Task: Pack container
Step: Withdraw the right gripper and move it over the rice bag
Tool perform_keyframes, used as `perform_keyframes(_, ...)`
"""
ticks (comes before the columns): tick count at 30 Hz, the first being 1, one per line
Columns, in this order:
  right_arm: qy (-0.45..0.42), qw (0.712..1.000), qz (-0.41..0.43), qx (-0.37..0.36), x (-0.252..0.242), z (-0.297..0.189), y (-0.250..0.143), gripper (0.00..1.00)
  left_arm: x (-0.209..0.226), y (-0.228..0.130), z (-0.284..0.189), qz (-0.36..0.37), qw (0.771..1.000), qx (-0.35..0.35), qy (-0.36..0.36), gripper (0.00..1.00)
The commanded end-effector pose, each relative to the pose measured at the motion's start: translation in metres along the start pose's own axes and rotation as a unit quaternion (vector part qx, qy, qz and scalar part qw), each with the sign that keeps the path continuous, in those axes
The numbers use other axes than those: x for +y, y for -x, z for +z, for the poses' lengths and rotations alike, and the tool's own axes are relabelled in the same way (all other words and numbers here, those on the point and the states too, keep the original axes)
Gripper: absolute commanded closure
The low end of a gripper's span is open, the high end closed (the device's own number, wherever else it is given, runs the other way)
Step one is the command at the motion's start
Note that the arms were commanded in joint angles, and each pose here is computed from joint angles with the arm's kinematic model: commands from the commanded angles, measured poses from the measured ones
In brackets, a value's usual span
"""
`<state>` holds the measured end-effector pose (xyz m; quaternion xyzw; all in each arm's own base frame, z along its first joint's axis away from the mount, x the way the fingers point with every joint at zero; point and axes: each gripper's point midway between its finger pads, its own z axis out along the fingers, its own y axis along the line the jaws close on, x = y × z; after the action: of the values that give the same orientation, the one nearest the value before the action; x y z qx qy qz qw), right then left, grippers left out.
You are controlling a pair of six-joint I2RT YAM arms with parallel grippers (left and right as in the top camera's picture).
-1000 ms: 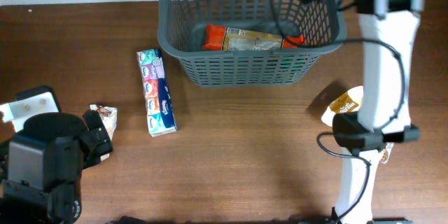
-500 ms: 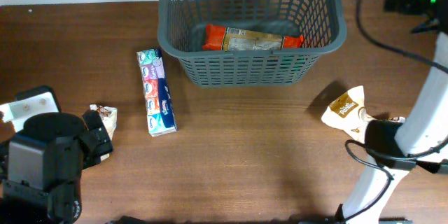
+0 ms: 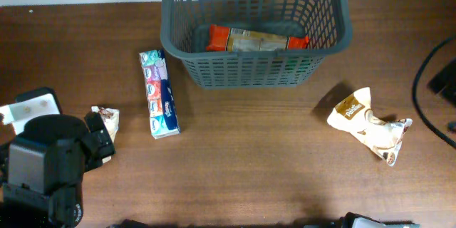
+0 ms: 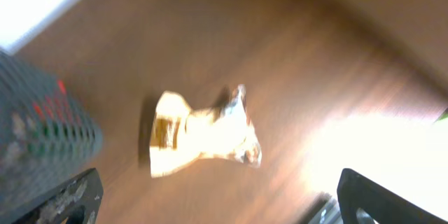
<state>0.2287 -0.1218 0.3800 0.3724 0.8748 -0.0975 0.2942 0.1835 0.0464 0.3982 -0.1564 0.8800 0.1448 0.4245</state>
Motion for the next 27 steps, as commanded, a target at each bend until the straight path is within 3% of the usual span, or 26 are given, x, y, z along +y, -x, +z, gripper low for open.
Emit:
perform_keyframes(1, 0.017, 0.996, 0.034, 0.082, 0.018, 0.040, -0.024, 0.01, -0.001, -0.001, 0.001, -0.007, 1.000, 0.004, 0.000, 0.00)
perform_keyframes(3, 0.016, 0.994, 0.054, 0.094, 0.024, 0.054, -0.024, 0.01, -0.001, -0.001, 0.001, -0.007, 1.000, 0.004, 0.000, 0.00)
perform_keyframes(7, -0.032, 0.965, 0.221, 0.137, 0.026, 0.084, -0.034, 0.01, -0.001, -0.001, 0.001, -0.007, 1.000, 0.004, 0.000, 0.00)
perform_keyframes(11, -0.125, 0.875, 0.433, 0.177, 0.026, 0.115, -0.056, 0.01, -0.001, -0.001, 0.001, -0.007, 1.000, 0.004, 0.000, 0.00)
perform_keyframes(13, -0.155, 0.838, 0.488, 0.188, 0.028, 0.128, -0.064, 0.01, -0.001, -0.001, 0.001, -0.007, 1.000, 0.004, 0.000, 0.01)
perform_keyframes(15, -0.174, 0.822, 0.506, 0.197, 0.031, 0.139, -0.068, 0.01, -0.001, -0.001, 0.001, -0.007, 1.000, 0.004, 0.000, 0.00)
perform_keyframes(21, -0.230, 0.818, 0.497, 0.178, 0.018, 0.162, -0.070, 0.01, -0.001, -0.001, 0.001, -0.007, 1.000, 0.004, 0.000, 0.00)
perform_keyframes(25, -0.279, 0.761, 0.556, 0.182, 0.008, 0.172, -0.091, 0.01, -0.001, -0.001, 0.001, -0.007, 1.000, 0.004, 0.000, 0.00)
perform_keyframes(27, -0.289, 0.752, 0.563, 0.187, 0.004, 0.179, -0.099, 0.01, -0.001, -0.001, 0.001, -0.007, 1.000, 0.004, 0.000, 0.00)
